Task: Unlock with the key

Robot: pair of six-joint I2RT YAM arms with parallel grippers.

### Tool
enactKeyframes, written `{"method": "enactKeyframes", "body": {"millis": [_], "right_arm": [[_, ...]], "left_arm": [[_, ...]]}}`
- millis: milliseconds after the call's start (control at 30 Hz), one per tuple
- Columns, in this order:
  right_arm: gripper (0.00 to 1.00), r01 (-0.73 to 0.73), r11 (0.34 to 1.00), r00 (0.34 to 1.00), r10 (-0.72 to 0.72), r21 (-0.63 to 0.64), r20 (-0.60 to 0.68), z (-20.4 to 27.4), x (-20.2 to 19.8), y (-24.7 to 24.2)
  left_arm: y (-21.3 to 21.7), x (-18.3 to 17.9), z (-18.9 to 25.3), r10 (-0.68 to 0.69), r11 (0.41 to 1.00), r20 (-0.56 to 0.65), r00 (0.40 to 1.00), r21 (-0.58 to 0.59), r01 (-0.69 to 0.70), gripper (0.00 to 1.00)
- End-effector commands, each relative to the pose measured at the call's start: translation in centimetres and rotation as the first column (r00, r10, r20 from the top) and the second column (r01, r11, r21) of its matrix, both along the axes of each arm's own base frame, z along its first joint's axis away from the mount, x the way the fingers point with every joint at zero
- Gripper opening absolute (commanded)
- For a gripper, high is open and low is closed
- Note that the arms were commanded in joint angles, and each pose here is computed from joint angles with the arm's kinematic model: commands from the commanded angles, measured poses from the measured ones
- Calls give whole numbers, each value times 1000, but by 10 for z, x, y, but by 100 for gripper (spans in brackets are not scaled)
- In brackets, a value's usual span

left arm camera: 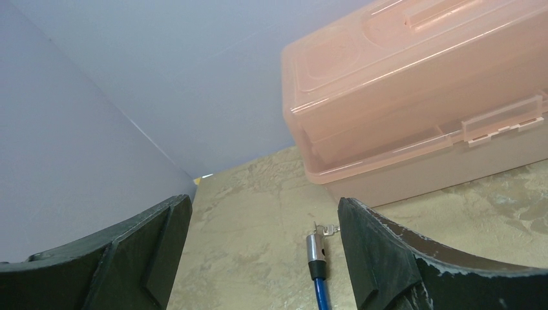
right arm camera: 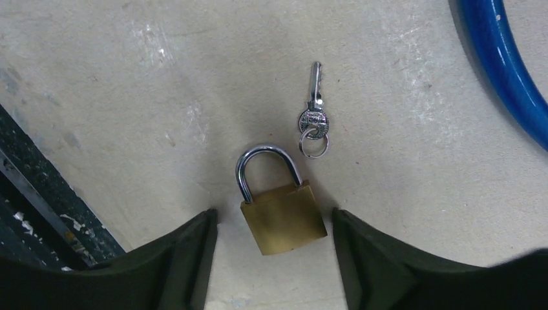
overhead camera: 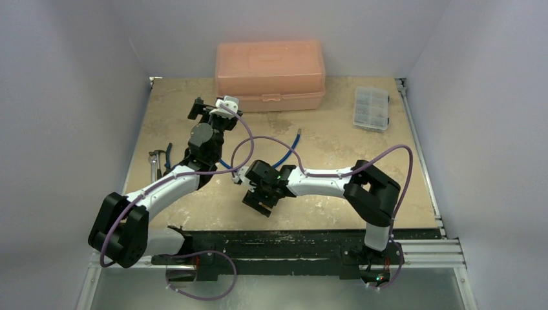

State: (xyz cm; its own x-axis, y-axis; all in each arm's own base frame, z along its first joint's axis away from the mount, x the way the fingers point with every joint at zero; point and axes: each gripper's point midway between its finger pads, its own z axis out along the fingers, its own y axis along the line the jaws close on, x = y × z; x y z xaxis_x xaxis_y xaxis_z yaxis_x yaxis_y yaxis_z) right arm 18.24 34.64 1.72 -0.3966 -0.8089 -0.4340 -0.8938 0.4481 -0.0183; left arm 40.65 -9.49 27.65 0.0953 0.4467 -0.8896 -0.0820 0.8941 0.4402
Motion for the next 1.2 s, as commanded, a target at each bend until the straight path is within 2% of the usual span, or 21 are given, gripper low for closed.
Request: {"method": "enactKeyframes", "body": {"millis": [0,200,267,467,533,633,700,767,867,1067,1167], "right_arm": [[63,16,1000,998,-15,0,61,0,13,6],[18,54,999,994,-53,-1,99,5,19,1],[12,87,996,993,-88,18,85,9,16,1],[6,132,980,991,-136,149,17,43,1,7],[1,201,960,979,-201,194,-18,55,-1,10],[0,350,912,935,-355,214,-17,65,8,4],[0,467,856,879,-476,223,-13,68,18,-3],[0,601,774,793,-608,200,-33,62,30,-15],[0,730,664,680,-730,165,-72,49,46,-30],[0,847,503,520,-851,169,-71,47,76,-52],[10,886,439,448,-893,150,-29,40,88,-66]], "left_arm": [[0,-4,19,-11,999,64,998,-32,13,89],[-1,-4,19,-12,999,64,998,-33,15,89],[-1,-4,19,-12,999,64,998,-33,15,89],[0,-4,18,-11,999,62,998,-31,13,89],[0,-4,19,-10,999,64,998,-33,12,89],[1,-4,20,-6,999,67,998,-37,8,89],[1,-5,20,-2,999,69,998,-39,5,89],[1,-5,21,-2,999,70,998,-43,5,89],[1,-6,21,-4,999,71,997,-46,7,89],[1,-6,21,-5,999,72,997,-47,9,89],[1,-7,23,-7,999,77,997,-49,10,89]]}}
